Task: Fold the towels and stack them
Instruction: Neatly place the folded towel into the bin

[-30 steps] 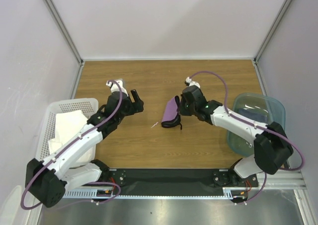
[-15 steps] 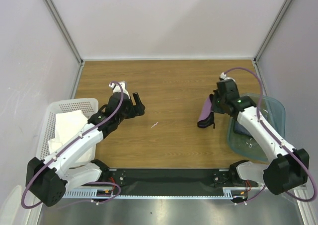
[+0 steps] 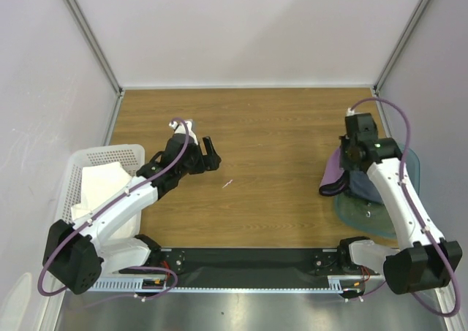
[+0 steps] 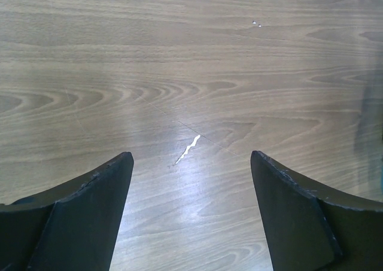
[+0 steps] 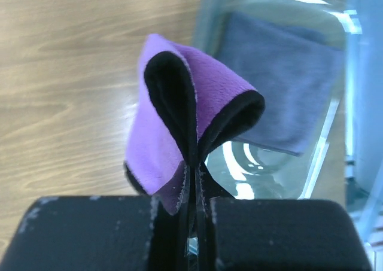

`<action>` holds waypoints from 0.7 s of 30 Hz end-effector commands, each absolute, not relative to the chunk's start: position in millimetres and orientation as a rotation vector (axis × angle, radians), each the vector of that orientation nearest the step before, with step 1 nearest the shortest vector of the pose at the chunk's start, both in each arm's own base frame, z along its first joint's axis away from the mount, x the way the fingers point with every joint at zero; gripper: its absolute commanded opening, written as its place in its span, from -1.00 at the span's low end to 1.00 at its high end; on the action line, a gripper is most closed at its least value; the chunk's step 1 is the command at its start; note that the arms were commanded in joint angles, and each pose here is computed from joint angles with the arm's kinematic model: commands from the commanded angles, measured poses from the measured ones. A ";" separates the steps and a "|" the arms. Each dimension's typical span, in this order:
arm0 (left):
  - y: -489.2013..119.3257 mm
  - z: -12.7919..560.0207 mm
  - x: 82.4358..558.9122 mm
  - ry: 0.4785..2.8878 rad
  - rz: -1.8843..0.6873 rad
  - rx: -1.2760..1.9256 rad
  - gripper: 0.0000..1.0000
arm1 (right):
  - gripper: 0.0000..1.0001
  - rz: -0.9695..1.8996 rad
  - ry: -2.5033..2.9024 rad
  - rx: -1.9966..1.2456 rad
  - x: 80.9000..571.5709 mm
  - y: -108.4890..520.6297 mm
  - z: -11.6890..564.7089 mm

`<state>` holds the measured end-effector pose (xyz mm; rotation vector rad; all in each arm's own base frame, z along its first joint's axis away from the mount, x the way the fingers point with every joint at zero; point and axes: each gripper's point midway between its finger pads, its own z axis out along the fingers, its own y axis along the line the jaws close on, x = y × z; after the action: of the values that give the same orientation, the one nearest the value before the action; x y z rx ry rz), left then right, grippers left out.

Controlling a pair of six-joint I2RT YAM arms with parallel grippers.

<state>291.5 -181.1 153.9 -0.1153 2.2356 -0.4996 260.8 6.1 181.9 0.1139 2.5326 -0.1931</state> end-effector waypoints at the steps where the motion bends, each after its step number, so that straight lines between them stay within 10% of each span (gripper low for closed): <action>1: -183.6 177.2 300.3 2.152 -0.535 -0.104 0.72 | -1.00 -0.238 2.408 0.155 258.5 -20.5 230.6; 21: -165.5 164.3 297.4 2.145 -0.444 -0.137 0.77 | -1.00 -0.474 2.386 0.117 251.6 -69.3 241.1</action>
<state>292.8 -172.9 154.8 -0.1305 2.1951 -0.4682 251.5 -49.5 238.8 0.1033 2.4095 -0.3606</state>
